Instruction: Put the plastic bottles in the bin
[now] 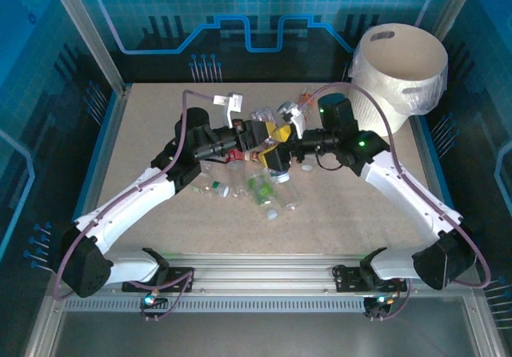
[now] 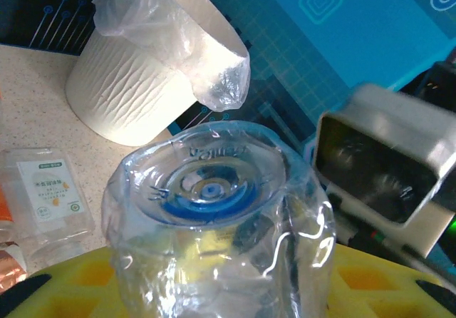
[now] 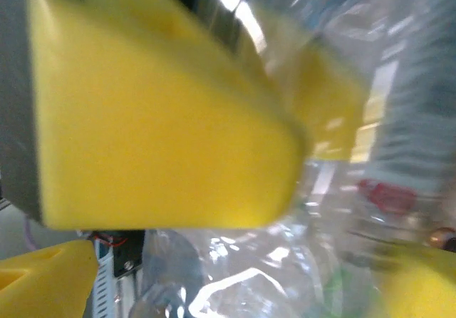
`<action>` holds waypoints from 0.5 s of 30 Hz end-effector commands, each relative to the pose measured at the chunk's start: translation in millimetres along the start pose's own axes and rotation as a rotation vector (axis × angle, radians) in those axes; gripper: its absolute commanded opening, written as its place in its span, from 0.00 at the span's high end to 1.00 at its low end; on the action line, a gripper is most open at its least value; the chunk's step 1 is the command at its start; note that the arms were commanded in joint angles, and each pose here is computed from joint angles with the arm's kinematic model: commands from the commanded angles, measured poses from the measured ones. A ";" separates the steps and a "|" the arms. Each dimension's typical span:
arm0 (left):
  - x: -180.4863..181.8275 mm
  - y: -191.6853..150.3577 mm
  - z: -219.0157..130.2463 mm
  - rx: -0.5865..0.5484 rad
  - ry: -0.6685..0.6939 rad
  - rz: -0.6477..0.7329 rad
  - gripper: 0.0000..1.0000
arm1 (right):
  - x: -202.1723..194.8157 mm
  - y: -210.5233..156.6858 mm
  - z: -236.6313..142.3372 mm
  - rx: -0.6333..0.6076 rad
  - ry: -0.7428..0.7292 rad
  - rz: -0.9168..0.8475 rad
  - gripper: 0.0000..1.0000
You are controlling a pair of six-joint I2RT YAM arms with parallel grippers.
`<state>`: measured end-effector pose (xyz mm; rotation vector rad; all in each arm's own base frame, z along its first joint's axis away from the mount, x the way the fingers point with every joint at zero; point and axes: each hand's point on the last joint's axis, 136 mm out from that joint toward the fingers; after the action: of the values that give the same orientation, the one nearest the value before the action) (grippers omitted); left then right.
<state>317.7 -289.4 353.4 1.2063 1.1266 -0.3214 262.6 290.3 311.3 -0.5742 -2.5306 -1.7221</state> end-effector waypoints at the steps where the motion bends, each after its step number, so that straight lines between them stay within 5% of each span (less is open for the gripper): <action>1: -23.1 16.0 1.3 -0.048 -0.061 0.074 0.53 | 15.5 1.2 3.8 0.022 0.060 -0.009 0.04; 15: -4.0 18.5 2.2 -0.082 0.015 0.055 0.48 | -3.3 4.0 -0.9 0.023 -0.072 0.011 0.48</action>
<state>323.4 -287.7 355.9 1.1950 1.1171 -0.2721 266.7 290.0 298.6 -0.6738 -2.5559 -1.6513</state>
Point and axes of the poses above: each hand's point on the last joint's axis, 136 mm out from that joint toward the fingers, its own z axis out along the fingers, its own x axis along the line the jaws close on, y = z × x, and after that the axes turned 11 degrees about -z, right-handed
